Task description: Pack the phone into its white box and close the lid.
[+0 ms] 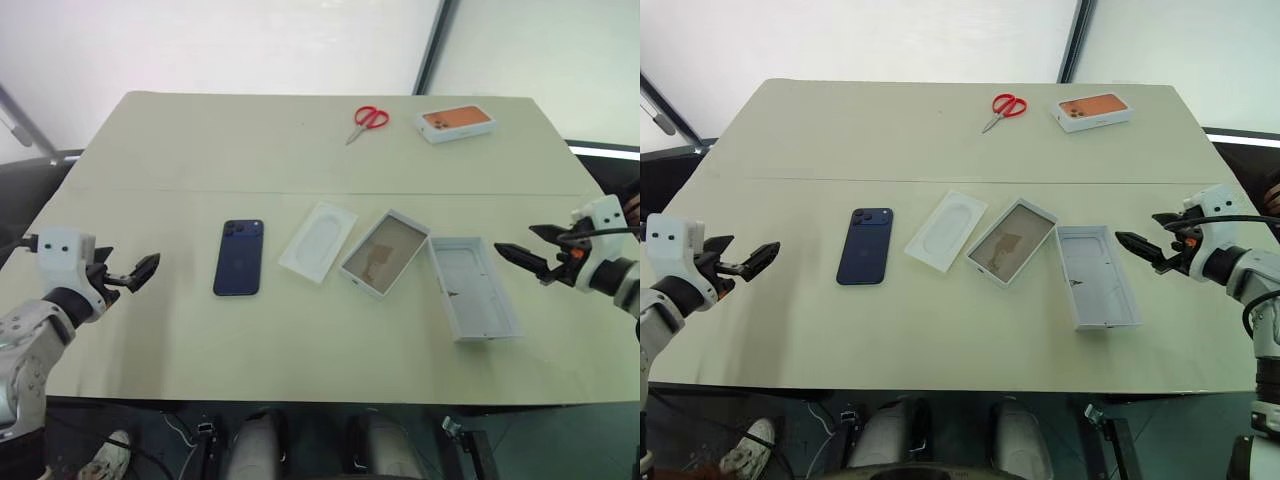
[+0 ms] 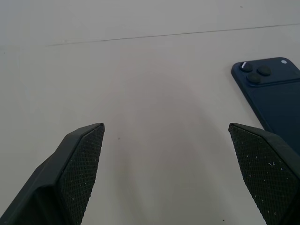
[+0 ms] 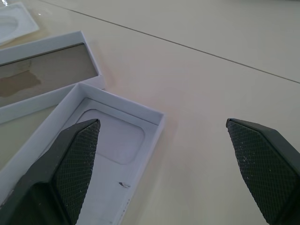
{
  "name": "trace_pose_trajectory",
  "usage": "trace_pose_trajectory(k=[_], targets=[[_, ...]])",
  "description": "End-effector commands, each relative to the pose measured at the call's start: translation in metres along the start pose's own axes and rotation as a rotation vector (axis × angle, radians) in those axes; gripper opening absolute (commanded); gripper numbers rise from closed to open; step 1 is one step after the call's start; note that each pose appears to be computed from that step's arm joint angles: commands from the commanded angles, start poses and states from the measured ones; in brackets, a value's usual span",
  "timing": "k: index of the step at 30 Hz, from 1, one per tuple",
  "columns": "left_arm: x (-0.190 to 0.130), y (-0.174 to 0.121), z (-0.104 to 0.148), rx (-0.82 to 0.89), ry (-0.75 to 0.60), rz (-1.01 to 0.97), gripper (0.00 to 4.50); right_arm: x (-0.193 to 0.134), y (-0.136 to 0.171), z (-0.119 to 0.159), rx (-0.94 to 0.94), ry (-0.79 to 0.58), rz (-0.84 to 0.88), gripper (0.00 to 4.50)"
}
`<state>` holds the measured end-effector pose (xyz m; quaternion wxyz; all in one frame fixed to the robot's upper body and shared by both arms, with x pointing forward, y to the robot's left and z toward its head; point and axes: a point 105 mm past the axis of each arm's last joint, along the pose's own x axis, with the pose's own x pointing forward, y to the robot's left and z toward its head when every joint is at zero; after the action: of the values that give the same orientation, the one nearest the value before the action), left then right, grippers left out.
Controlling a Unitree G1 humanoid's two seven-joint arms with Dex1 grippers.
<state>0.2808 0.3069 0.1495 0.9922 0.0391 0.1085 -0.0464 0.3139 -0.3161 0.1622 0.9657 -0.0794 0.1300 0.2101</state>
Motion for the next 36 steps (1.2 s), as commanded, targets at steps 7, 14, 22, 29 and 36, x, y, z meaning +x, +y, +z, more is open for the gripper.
trace_pose_trajectory(k=[7,14,22,29,36], targets=[[0.002,-0.011,0.013,0.01,-0.054,-0.021,4.46,0.005,0.014,0.024,-0.045,-0.078,0.038,4.5],[0.008,-0.027,0.017,-0.007,-0.078,-0.068,4.46,0.021,0.032,0.03,-0.057,-0.115,0.076,4.5],[0.026,-0.075,0.025,-0.028,-0.099,-0.227,4.46,0.034,0.063,0.039,-0.059,-0.167,0.14,4.5],[0.055,-0.149,0.041,-0.137,-0.069,-0.46,4.46,0.041,0.112,0.054,-0.141,-0.185,0.291,4.5],[0.093,-0.197,0.037,-0.165,0.18,-0.496,4.46,0.041,0.171,0.057,-0.237,-0.175,0.516,4.5]])
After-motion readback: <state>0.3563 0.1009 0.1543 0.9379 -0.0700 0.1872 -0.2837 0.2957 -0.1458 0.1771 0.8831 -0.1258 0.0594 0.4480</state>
